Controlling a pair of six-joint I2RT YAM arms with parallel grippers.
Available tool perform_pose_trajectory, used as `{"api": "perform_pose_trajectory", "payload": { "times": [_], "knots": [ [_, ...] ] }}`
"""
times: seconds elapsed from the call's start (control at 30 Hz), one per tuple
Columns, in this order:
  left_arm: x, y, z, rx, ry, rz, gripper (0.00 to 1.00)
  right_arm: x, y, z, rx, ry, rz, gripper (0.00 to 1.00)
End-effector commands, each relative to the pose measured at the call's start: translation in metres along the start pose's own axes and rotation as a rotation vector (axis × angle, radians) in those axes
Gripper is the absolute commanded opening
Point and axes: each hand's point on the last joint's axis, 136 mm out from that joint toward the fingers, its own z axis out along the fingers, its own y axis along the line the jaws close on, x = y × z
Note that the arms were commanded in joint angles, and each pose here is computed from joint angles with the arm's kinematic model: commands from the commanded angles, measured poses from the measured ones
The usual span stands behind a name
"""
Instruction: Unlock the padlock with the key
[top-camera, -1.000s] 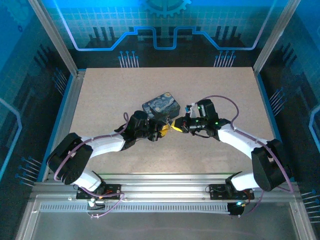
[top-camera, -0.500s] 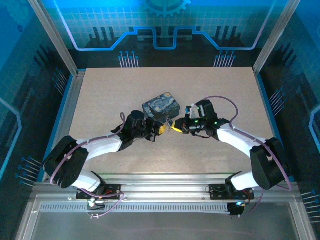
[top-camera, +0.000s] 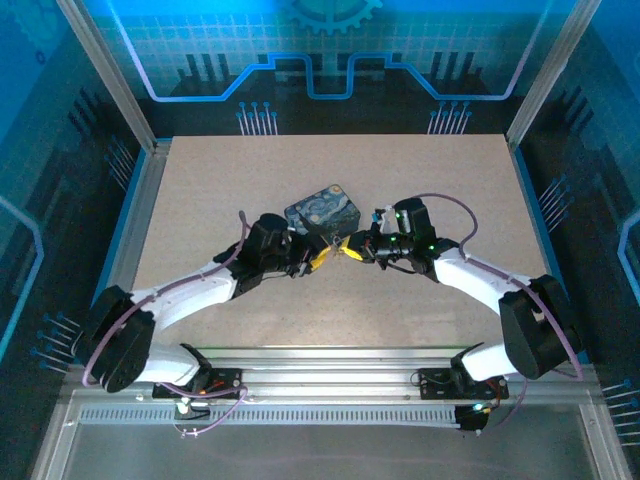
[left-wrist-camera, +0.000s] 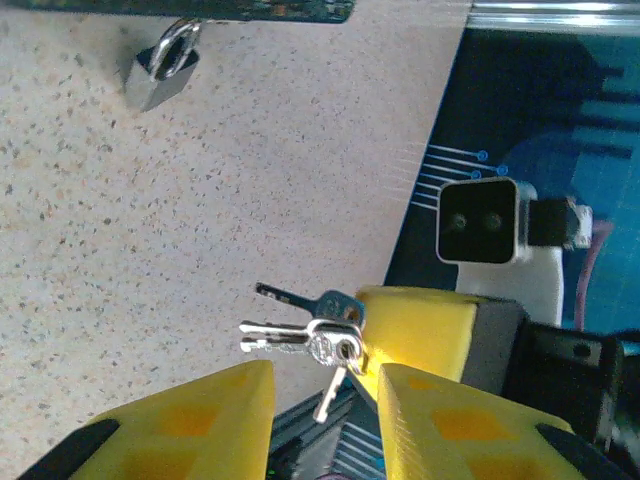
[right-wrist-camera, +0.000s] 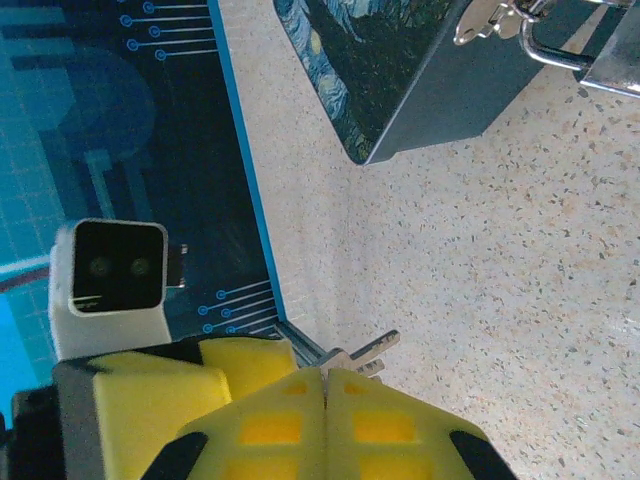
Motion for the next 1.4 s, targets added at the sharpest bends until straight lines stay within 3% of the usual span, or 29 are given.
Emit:
{"api": "perform_pose_trajectory", "payload": {
  "times": [0.0,0.2,0.4,0.73,1.37],
  "knots": [
    [0.012,-0.012,0.001,0.046,0.061,0.138,0.35,-0.004,-0.007,-0.001,0.029,-0.041,0.062,0.00],
    [0.034,-0.021,0.007,0.038,0.170,0.284,0.32,-0.007,-0.015,-0.005,0.060,-0.081,0.115,0.00],
    [0.043,-0.014,0.015,0.011,0.213,0.302,0.31,-0.009,-0.020,-0.005,0.062,-0.104,0.161,0.00],
    [0.037,0.001,0.027,-0.052,0.195,0.264,0.31,-0.009,-0.013,-0.004,0.035,-0.093,0.158,0.00],
    [0.026,-0.012,0.045,-0.036,0.165,0.255,0.24,-0.004,-0.008,-0.005,0.019,-0.081,0.148,0.00]
  ]
}}
